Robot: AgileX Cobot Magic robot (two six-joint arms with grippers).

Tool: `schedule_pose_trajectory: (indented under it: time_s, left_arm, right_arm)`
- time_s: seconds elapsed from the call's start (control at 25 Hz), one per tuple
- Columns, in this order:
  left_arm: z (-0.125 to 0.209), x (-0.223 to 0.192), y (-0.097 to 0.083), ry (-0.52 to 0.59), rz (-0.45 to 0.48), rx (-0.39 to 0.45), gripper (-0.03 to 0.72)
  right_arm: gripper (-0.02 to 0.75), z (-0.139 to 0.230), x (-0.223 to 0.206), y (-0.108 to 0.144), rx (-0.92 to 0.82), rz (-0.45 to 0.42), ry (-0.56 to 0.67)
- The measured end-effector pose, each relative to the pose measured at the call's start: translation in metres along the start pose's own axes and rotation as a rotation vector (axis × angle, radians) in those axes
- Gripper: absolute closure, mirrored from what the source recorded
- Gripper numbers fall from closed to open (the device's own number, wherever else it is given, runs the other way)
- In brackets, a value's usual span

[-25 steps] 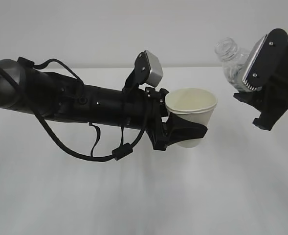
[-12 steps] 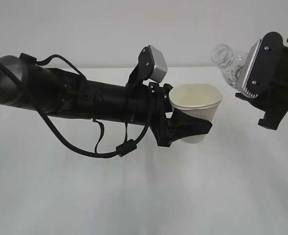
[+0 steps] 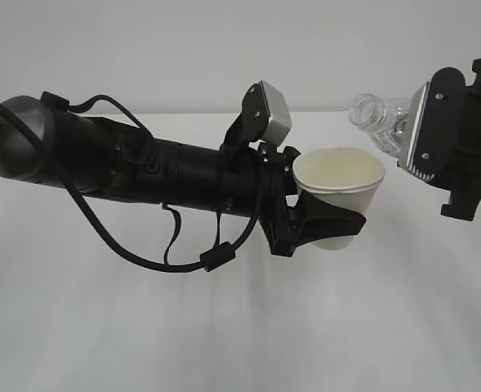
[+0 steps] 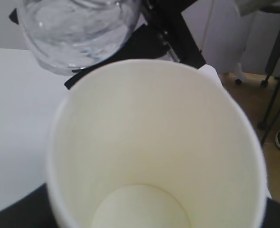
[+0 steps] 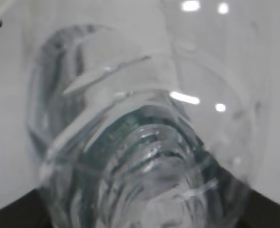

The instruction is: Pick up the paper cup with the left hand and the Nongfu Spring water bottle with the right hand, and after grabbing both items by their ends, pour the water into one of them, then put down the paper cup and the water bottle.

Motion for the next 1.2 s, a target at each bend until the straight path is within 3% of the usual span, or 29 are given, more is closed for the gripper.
schedule_pose_trajectory:
  time_s: [1.2]
  left_arm:
    - [0.0042,-0.0011,-0.0055,0.029,0.03,-0.031,0.229]
  right_arm:
    - [0.29,0.0051,0.0001,-0.001,0.256,-0.002,0.033]
Point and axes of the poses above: a point on each arm's last joint axis where the gripper is mounted, x pointing back along that axis away from the gripper, y along the wrist's bending axis when the last joint is at zero, z = x × y, the point moved 6 cm from there along -x, pointing out along that axis toward the gripper, and after that the axes turned 3 degrees about -x, right-handed, at the moved point
